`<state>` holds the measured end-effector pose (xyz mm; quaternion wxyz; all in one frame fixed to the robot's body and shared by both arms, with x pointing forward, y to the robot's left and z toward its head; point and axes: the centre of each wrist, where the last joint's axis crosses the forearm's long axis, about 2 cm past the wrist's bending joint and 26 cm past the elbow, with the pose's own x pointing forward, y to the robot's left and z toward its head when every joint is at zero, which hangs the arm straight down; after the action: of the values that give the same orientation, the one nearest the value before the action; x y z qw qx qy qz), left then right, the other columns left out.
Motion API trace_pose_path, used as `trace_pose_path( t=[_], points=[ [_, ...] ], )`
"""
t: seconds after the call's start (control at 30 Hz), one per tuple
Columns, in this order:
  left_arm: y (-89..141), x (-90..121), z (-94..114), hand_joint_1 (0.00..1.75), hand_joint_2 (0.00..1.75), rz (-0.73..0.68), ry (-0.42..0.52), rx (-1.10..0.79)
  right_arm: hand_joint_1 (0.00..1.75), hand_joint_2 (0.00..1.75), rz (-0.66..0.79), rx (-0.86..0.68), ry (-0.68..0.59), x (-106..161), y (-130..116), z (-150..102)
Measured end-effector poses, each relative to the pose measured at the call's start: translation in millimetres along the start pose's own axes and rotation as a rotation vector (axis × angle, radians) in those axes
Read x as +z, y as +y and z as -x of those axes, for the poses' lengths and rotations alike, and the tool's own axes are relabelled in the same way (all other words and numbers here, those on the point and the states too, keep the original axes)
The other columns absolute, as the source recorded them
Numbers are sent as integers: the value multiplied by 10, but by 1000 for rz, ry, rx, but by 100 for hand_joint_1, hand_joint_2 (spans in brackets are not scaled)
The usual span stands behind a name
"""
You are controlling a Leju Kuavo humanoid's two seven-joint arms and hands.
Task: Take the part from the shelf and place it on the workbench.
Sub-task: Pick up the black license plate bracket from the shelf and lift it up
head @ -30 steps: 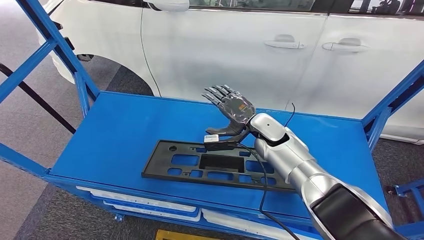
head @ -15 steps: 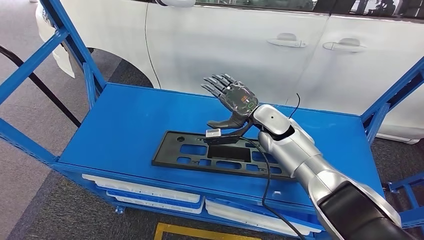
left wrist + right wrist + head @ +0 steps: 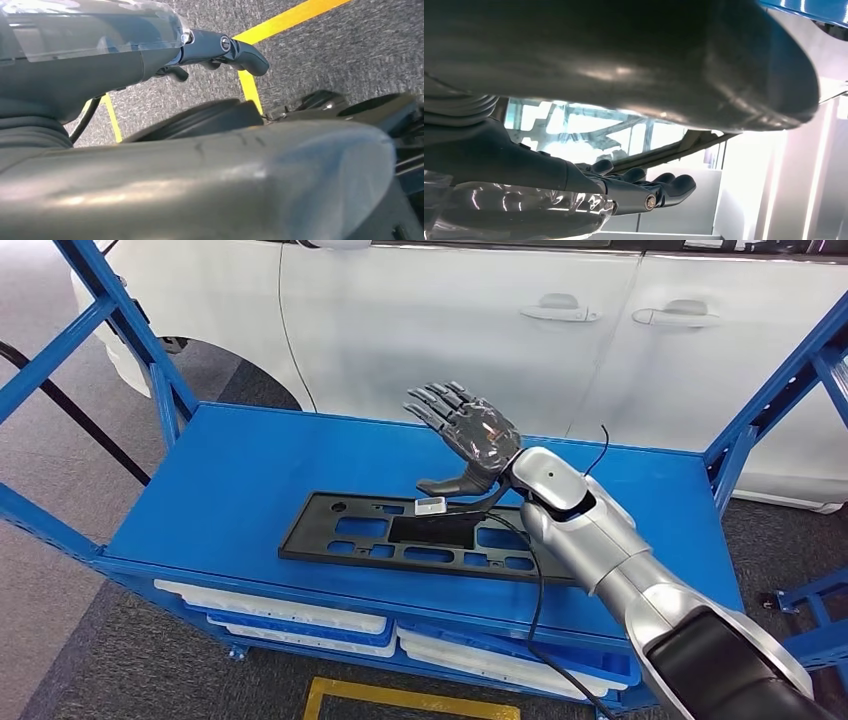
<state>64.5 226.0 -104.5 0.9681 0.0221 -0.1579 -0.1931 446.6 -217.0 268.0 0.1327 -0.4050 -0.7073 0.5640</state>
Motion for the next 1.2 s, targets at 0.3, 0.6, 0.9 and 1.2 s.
trace_pose_path(
  t=[0.3, 0.6, 0.9, 1.2],
  points=[
    [9, -3, -15, 0, 0, 1, -4, -7, 0, 0, -7, 2, -11, 147, 42, -73],
    [8, -5, -32, 0, 0, 7, -5, -13, 0, 0, -33, 2, 1, 309, 135, -99],
    [6, -4, -27, 0, 0, 9, -3, -14, 0, 0, -37, 0, 4, 384, 174, -160],
    [39, -17, -101, 0, 0, 1, -12, -24, 0, 0, -48, 7, 9, 457, 203, -173]
  ],
)
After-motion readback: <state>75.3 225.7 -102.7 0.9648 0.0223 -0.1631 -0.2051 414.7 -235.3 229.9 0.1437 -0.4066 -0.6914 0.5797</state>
